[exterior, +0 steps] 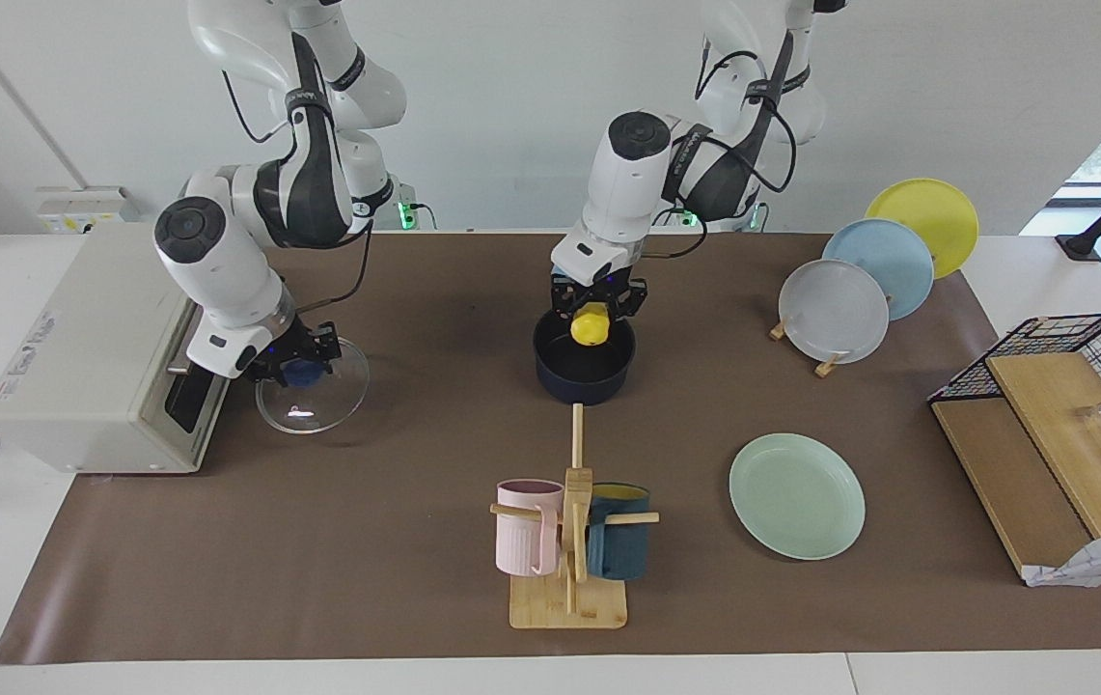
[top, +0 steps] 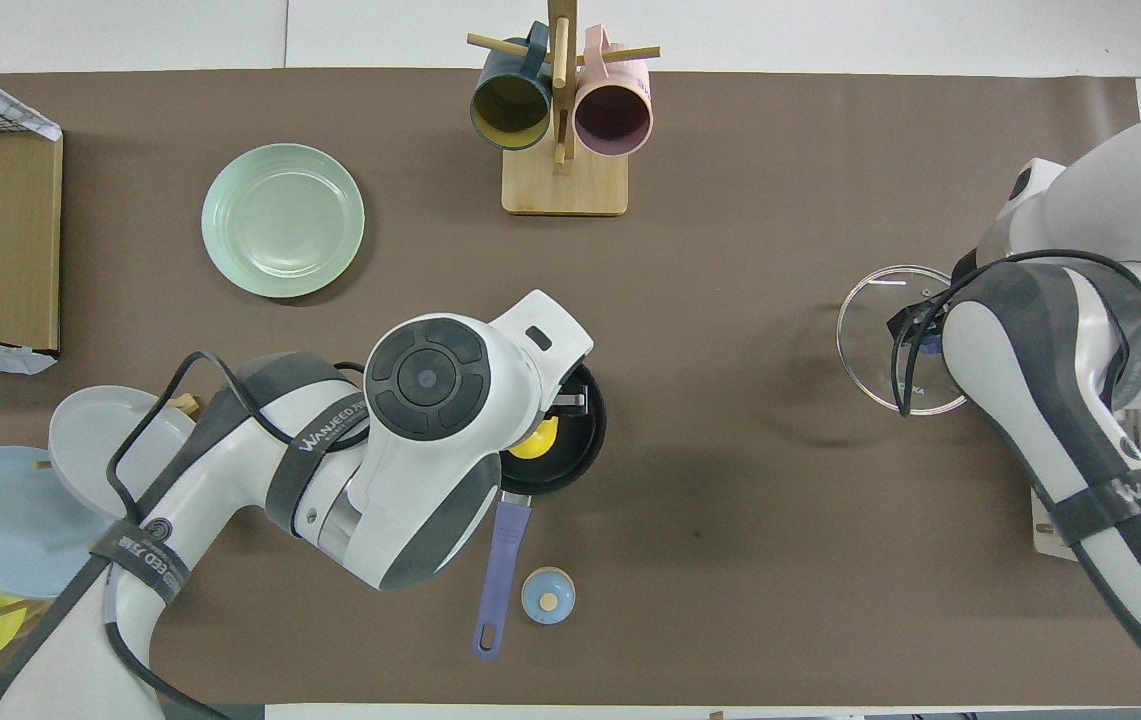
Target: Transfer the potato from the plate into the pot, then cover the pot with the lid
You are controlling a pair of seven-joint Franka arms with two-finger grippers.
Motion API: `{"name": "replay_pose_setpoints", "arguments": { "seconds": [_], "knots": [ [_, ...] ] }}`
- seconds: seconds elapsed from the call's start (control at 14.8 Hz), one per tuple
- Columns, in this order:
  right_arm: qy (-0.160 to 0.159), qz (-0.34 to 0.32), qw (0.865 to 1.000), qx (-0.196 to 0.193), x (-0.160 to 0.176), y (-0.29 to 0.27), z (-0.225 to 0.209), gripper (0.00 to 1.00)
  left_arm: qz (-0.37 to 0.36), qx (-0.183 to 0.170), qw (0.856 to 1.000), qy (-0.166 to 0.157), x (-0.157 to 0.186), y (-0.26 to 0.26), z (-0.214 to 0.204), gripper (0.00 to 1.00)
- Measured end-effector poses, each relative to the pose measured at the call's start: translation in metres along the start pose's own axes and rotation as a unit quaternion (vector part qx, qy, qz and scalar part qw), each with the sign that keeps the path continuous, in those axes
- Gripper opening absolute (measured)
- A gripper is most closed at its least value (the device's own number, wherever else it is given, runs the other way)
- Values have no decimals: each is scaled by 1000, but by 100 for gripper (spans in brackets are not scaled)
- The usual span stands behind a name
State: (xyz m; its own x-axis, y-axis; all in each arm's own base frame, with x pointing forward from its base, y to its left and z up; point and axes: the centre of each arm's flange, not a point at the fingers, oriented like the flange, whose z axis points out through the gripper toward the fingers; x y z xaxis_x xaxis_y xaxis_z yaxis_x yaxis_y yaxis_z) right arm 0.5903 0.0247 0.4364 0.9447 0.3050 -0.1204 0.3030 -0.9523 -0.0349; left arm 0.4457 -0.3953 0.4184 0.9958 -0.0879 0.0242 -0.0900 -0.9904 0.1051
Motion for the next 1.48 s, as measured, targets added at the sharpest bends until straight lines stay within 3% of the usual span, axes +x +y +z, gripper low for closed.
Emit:
{"name": "replay_pose_setpoints", "arguments": {
  "seconds": [0.2, 0.54, 1.48],
  "knots": [
    [18, 7, 1000, -4, 14, -43, -40, 66, 1, -3, 1000, 7, -7, -3, 19, 64],
    [20, 2, 1000, -10, 28, -143, -41, 66, 0, -7, 1000, 14, -8, -7, 30, 64],
    [26, 16, 999, -10, 30, -144, -41, 66, 11, -9, 1000, 22, -19, -12, 78, 64]
  ]
}}
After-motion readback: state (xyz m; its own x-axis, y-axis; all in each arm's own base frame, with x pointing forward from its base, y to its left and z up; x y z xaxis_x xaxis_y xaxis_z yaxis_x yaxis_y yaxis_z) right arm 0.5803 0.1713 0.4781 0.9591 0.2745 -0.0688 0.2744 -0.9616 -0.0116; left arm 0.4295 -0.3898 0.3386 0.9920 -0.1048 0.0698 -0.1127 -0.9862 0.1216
